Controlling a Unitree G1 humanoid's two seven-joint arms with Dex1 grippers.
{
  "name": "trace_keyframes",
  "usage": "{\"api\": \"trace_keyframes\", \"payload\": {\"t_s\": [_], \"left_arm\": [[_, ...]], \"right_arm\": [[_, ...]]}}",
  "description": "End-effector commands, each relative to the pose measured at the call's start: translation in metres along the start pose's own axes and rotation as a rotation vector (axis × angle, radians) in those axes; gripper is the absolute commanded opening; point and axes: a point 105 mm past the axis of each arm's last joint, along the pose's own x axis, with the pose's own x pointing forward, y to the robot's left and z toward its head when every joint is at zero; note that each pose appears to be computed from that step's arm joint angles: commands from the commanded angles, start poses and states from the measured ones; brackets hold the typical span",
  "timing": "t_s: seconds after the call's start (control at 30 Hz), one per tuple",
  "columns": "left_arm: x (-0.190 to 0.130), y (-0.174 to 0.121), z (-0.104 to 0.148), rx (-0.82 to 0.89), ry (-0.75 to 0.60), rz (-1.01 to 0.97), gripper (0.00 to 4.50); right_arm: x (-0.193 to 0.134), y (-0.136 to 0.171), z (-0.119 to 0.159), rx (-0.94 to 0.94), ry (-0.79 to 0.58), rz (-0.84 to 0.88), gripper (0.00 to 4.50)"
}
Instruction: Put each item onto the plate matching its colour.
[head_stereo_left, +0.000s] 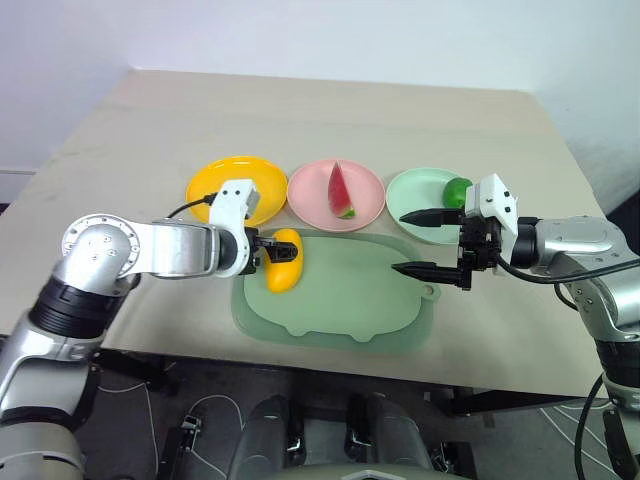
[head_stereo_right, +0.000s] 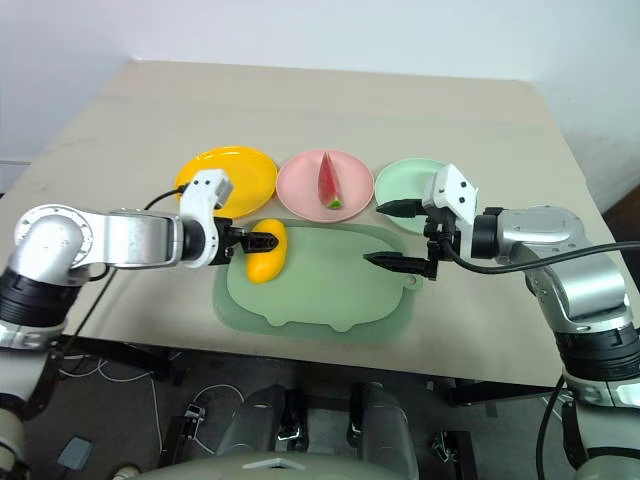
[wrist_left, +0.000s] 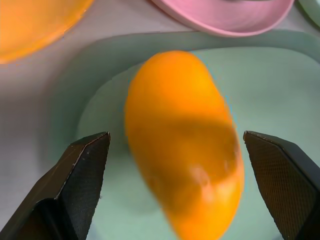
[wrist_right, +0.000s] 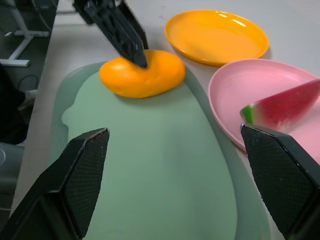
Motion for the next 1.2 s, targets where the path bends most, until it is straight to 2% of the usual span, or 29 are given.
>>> {"api": "trace_keyframes", "payload": {"t_s": [0.03, 0.27, 0.5, 0.53, 0.63, 0.87, 1.03, 1.2], "left_arm": [[0.003, 0.001, -0.002, 0.009, 0.015, 0.028, 4.50], [0.017, 0.017, -0.006, 0.020, 0.055, 0.100, 4.50], [0.030, 0.017, -0.001, 0.036, 0.041, 0.084, 4.50], [0.031, 0.018, -0.001, 0.035, 0.038, 0.086, 4.12], [0.033, 0.019, 0.002, 0.030, 0.026, 0.072, 3.43], [0.033, 0.025, 0.005, 0.038, -0.002, 0.075, 3.41], [0.017, 0.021, 0.026, 0.115, -0.096, 0.049, 3.41], [-0.025, 0.012, 0.062, 0.260, -0.259, -0.007, 3.41]], "right_arm": [[-0.006, -0.004, 0.012, -0.053, -0.017, -0.035, 4.46], [-0.007, -0.009, 0.016, -0.053, -0.042, -0.068, 4.46], [-0.008, -0.012, 0.017, -0.054, -0.048, -0.090, 4.46], [-0.008, -0.013, 0.017, -0.055, -0.047, -0.094, 4.50], [-0.008, -0.014, 0.018, -0.052, -0.054, -0.101, 4.50], [-0.011, -0.016, 0.019, -0.054, -0.053, -0.112, 4.50], [-0.012, -0.009, 0.024, -0.045, -0.075, -0.094, 4.50], [-0.008, 0.003, 0.034, -0.025, -0.124, -0.063, 4.50]]}}
